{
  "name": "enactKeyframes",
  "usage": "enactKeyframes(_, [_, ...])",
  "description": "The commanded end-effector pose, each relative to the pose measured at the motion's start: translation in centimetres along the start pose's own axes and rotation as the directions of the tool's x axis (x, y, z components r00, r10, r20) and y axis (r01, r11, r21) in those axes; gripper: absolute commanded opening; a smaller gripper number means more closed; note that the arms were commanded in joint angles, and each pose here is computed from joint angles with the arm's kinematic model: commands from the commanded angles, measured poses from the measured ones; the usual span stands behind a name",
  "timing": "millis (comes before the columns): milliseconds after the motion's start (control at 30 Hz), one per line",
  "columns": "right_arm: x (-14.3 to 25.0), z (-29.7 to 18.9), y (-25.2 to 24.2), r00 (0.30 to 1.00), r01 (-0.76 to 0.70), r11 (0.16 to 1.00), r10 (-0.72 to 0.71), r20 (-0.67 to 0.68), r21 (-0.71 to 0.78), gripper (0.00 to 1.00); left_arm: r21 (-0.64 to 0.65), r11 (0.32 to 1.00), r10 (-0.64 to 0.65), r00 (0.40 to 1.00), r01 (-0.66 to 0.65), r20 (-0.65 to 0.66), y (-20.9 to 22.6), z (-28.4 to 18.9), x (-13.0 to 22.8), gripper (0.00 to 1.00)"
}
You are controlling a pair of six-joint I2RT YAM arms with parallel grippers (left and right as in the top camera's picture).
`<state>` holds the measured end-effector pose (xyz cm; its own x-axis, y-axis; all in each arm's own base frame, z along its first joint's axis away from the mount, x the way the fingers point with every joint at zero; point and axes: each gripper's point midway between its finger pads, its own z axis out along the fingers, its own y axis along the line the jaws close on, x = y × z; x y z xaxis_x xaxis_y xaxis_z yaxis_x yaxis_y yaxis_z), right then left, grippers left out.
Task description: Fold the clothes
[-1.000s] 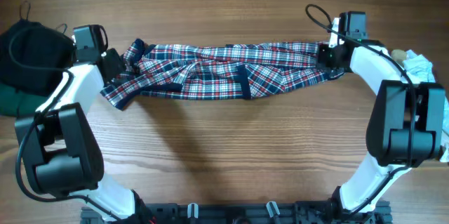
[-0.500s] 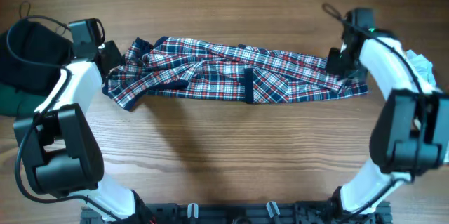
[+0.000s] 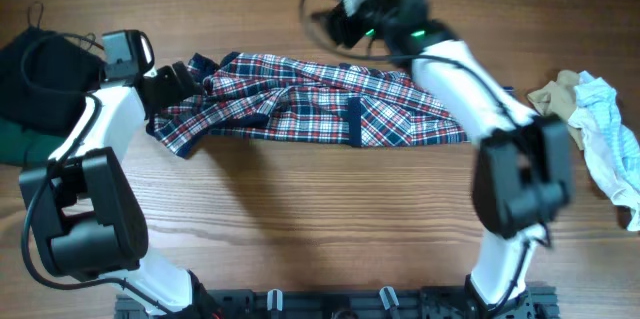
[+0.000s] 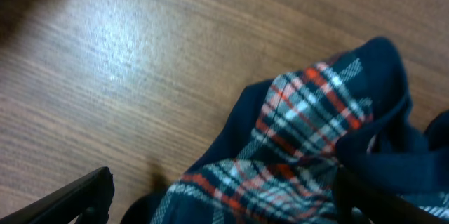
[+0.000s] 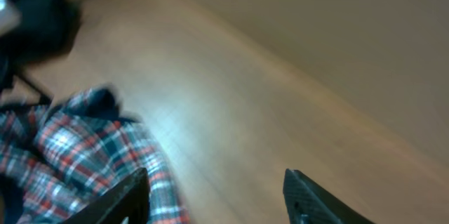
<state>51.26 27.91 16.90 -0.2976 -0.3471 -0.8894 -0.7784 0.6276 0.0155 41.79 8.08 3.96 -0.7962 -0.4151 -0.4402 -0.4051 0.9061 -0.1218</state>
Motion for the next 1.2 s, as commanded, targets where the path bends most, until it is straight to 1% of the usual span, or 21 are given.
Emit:
enactKeyframes(0, [5.4, 6.4, 5.0, 0.996, 0.075, 0.986, -0.082, -0.04, -0.146, 0.72, 0.027, 1.0, -0.008, 1.0, 0.008, -0.012, -0.6, -0.6, 0.0, 1.0])
enactKeyframes(100, [9.2, 9.7, 8.1, 0.987, 0.132, 0.969, -0.149, -0.066, -0.21, 0.75, 0.029, 1.0, -0.008, 1.0, 0.008, -0.016, -0.6, -0.6, 0.1, 1.0])
enactKeyframes(133, [9.4, 9.9, 8.3, 0.982, 0.162, 0.963, -0.179, -0.061, -0.216, 0.77, 0.029, 1.0, -0.008, 1.0, 0.008, -0.016, -0.6, -0.6, 0.1, 1.0])
enactKeyframes(167, [9.4, 10.2, 8.1, 0.976, 0.201, 0.958, -0.215, -0.047, -0.203, 0.81, 0.029, 1.0, -0.008, 1.0, 0.008, -0.016, -0.6, -0.6, 0.1, 1.0])
enactKeyframes(200, [9.2, 10.3, 7.5, 0.969, 0.232, 0.958, -0.242, -0.041, -0.17, 0.87, 0.03, 1.0, -0.008, 1.0, 0.008, -0.016, -0.6, -0.6, 0.1, 1.0])
enactKeyframes(233, [9.1, 10.5, 6.1, 0.958, 0.275, 0.956, -0.281, -0.052, -0.1, 0.91, 0.038, 0.999, -0.008, 1.0, 0.008, -0.018, -0.8, -0.6, 0.1, 1.0])
enactKeyframes(300, [8.7, 10.5, 4.0, 0.935, 0.348, 0.938, -0.347, -0.078, 0.0, 0.95, 0.073, 0.997, -0.007, 1.0, 0.009, -0.027, -1.4, -0.7, 0.3, 1.0])
enactKeyframes(433, [10.3, 9.9, 2.8, 0.939, 0.319, 0.948, -0.318, -0.132, -0.013, 0.94, 0.079, 0.997, -0.007, 1.0, 0.009, -0.03, -1.5, -0.7, 0.4, 1.0])
enactKeyframes(600, [11.0, 9.9, 3.6, 0.942, 0.3, 0.952, -0.306, -0.136, -0.062, 0.92, 0.079, 0.997, -0.007, 1.0, 0.009, -0.03, -1.5, -0.7, 0.4, 1.0])
enactKeyframes(667, [11.5, 10.1, 3.8, 0.944, 0.291, 0.954, -0.299, -0.138, -0.073, 0.88, 0.079, 0.997, -0.007, 1.0, 0.009, -0.03, -1.5, -0.7, 0.4, 1.0])
enactKeyframes(700, [11.7, 10.2, 3.8, 0.946, 0.283, 0.956, -0.291, -0.142, -0.076, 0.88, 0.078, 0.997, -0.007, 1.0, 0.009, -0.03, -1.5, -0.7, 0.4, 1.0])
enactKeyframes(800, [12.5, 10.4, 3.9, 0.951, 0.259, 0.963, -0.268, -0.156, -0.081, 0.81, 0.078, 0.997, -0.007, 1.0, 0.009, -0.03, -1.5, -0.7, 0.4, 1.0])
enactKeyframes(867, [12.3, 10.4, 4.5, 0.955, 0.251, 0.962, -0.265, -0.135, -0.111, 0.71, 0.079, 0.997, -0.007, 1.0, 0.009, -0.029, -1.5, -0.7, 0.3, 1.0])
enactKeyframes(900, [12.1, 10.4, 4.4, 0.96, 0.233, 0.967, -0.246, -0.132, -0.104, 0.52, 0.079, 0.997, -0.007, 1.0, 0.009, -0.029, -1.5, -0.7, 0.3, 1.0])
enactKeyframes(933, [11.9, 10.4, 4.4, 0.961, 0.233, 0.967, -0.245, -0.129, -0.103, 0.43, 0.079, 0.997, -0.007, 1.0, 0.009, -0.029, -1.5, -0.7, 0.3, 1.0])
enactKeyframes(967, [10.9, 10.2, 4.3, 0.967, 0.215, 0.972, -0.225, -0.116, -0.093, 0.24, 0.079, 0.997, -0.007, 1.0, 0.009, -0.029, -1.5, -0.7, 0.3, 1.0])
enactKeyframes(1000, [9.6, 10.0, 4.2, 0.973, 0.205, 0.975, -0.212, -0.096, -0.081, 0.14, 0.079, 0.997, -0.007, 1.0, 0.009, -0.029, -1.5, -0.7, 0.3, 1.0])
enactKeyframes(1033, [7.8, 9.6, 4.0, 0.975, 0.206, 0.976, -0.211, -0.068, -0.069, 0.1, 0.079, 0.997, -0.007, 1.0, 0.009, -0.029, -1.5, -0.7, 0.3, 1.0])
enactKeyframes(1067, [5.3, 8.9, 3.8, 0.977, 0.21, 0.976, -0.212, -0.028, -0.051, 0.1, 0.079, 0.997, -0.007, 1.0, 0.009, -0.029, -1.5, -0.7, 0.3, 1.0])
enactKeyframes(1133, [2.8, 8.0, 3.9, 0.975, 0.224, 0.974, -0.224, 0.009, -0.037, 0.1, 0.079, 0.997, -0.007, 1.0, 0.009, -0.029, -1.5, -0.7, 0.3, 1.0])
enactKeyframes(1167, [1.9, 7.5, 3.9, 0.978, 0.207, 0.978, -0.207, 0.022, -0.032, 0.1, 0.079, 0.997, -0.007, 1.0, 0.009, -0.029, -1.5, -0.7, 0.3, 1.0])
